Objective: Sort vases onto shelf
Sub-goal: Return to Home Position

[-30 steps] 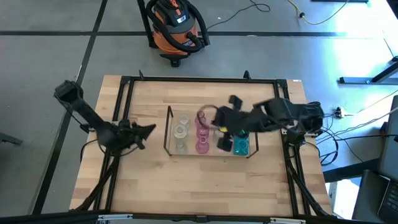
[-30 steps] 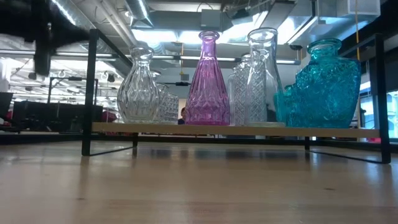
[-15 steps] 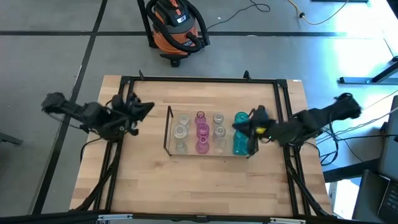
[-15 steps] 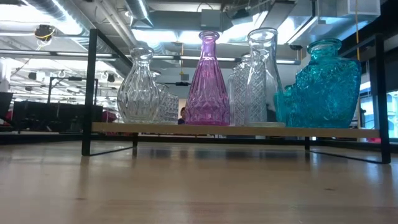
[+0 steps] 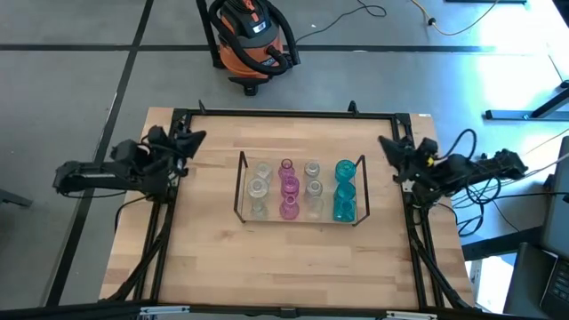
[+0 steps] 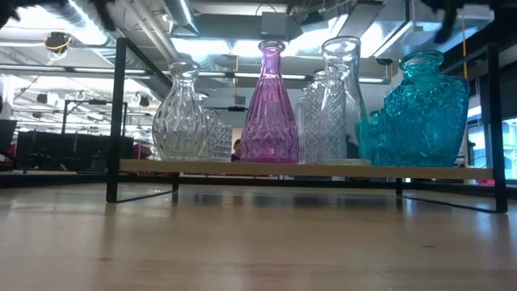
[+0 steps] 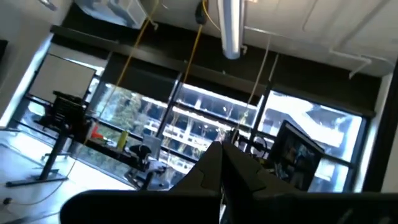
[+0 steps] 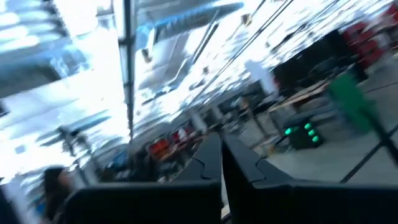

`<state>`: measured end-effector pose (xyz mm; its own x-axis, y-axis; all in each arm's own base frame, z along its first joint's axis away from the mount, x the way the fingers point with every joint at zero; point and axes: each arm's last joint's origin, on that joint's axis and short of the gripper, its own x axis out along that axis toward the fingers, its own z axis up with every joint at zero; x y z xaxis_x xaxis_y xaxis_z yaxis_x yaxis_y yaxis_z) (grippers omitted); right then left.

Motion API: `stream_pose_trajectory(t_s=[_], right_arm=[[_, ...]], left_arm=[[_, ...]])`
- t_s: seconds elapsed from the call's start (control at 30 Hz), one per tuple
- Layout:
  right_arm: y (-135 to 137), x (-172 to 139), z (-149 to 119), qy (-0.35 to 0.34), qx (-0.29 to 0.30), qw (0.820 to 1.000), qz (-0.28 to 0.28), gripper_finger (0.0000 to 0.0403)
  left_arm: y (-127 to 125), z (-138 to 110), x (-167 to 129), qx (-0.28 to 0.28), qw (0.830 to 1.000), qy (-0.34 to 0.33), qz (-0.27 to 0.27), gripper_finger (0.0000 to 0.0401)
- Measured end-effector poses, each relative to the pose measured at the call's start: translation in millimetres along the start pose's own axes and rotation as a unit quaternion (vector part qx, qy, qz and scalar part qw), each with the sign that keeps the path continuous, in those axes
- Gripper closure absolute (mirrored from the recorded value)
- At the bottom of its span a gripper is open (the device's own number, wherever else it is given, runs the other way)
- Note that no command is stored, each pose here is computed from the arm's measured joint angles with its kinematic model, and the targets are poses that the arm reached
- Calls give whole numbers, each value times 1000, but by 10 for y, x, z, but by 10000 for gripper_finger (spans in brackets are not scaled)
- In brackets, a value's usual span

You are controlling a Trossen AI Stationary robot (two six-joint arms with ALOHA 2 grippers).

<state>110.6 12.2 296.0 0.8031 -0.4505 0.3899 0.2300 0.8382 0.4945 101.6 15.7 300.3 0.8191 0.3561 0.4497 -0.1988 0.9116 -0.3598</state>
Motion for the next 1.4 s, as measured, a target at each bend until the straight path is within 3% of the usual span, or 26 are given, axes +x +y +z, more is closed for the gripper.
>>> stream_pose_trajectory(t_s=[0.17, 0.33, 0.5, 0.6, 0.73, 0.8, 0.97, 1.07, 1.2, 1.4], right_arm=[[-240, -245, -26, -34, 4, 999, -24, 403], [-480, -460, -253, -54, 28, 998, -34, 403], [-607, -546, -365, -51, 33, 994, -90, 403], [-661, -557, -391, -52, 6, 981, -186, 403], [-757, -605, -468, -40, -58, 936, -345, 403], [-785, -623, -519, -30, -89, 921, -379, 403], [-830, -646, -651, -2, -132, 917, -376, 403], [-860, -662, -759, 46, -175, 924, -337, 403], [-870, -668, -814, 69, -174, 931, -314, 402], [-871, -667, -820, 75, -189, 928, -313, 402]], left_arm=[[165, -270, -317, -37, 999, -20, 14, 401], [285, -504, -534, -62, 996, -58, 14, 401], [312, -612, -571, -67, 997, -24, 29, 401], [342, -658, -573, -62, 996, -8, 71, 401], [435, -844, -608, -32, 983, 59, 169, 401], [491, -962, -652, -19, 971, 106, 211, 401], [516, -1047, -650, 5, 960, 142, 240, 401], [517, -1071, -643, 38, 958, 161, 236, 401], [515, -1113, -636, 91, 952, 193, 218, 401], [521, -1141, -633, 89, 949, 202, 224, 401]])
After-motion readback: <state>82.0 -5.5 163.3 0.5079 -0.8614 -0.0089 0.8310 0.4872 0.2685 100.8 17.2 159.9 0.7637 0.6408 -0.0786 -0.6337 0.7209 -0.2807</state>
